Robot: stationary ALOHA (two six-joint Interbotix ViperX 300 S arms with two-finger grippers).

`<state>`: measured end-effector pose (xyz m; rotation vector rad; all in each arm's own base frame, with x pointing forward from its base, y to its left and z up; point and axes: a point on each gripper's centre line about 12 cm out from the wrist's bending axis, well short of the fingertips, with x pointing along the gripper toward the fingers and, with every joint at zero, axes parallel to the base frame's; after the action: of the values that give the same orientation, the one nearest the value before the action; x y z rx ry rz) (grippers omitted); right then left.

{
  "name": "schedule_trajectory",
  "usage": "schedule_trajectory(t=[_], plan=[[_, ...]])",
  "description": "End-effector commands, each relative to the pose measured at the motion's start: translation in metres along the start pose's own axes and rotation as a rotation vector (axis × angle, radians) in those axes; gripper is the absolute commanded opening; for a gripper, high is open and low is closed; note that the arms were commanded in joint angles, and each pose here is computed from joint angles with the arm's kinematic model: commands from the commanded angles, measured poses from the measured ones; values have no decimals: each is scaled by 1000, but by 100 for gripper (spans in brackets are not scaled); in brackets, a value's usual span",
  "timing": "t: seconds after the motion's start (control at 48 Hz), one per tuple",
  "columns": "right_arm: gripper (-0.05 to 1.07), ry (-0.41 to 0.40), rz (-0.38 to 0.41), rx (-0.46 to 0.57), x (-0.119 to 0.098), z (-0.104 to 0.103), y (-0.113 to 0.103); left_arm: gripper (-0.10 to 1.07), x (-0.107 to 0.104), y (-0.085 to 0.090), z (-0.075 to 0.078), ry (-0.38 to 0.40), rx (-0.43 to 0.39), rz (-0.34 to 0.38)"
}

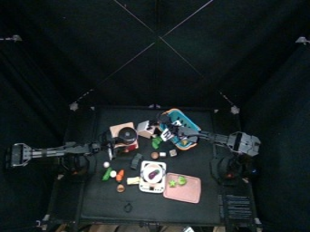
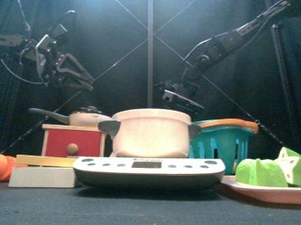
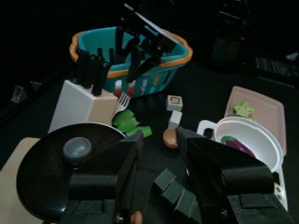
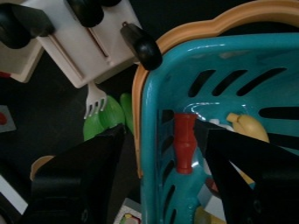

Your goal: Grab pot

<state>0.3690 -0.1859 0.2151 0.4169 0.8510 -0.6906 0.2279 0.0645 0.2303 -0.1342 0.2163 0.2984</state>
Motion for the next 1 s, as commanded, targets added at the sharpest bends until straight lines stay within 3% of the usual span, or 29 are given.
schedule_trajectory(t=[0.0,0.271,0.542,0.75,0.979], plan=[[95,-82,44,3,-33,14,8,77,1,0,7,-20,2,1],[95,-85,186,-73,-62,-5,68,77,1,0,8,-22,5,2],[95,31,310,-102,-60,-47,124,77,1,2,5,-15,0,9],[95,72,302,-201,-49,-73,143,77,1,2,4,-4,-1,10],[95,91,262,-239,-38,-78,143,77,1,2,4,-3,0,9]])
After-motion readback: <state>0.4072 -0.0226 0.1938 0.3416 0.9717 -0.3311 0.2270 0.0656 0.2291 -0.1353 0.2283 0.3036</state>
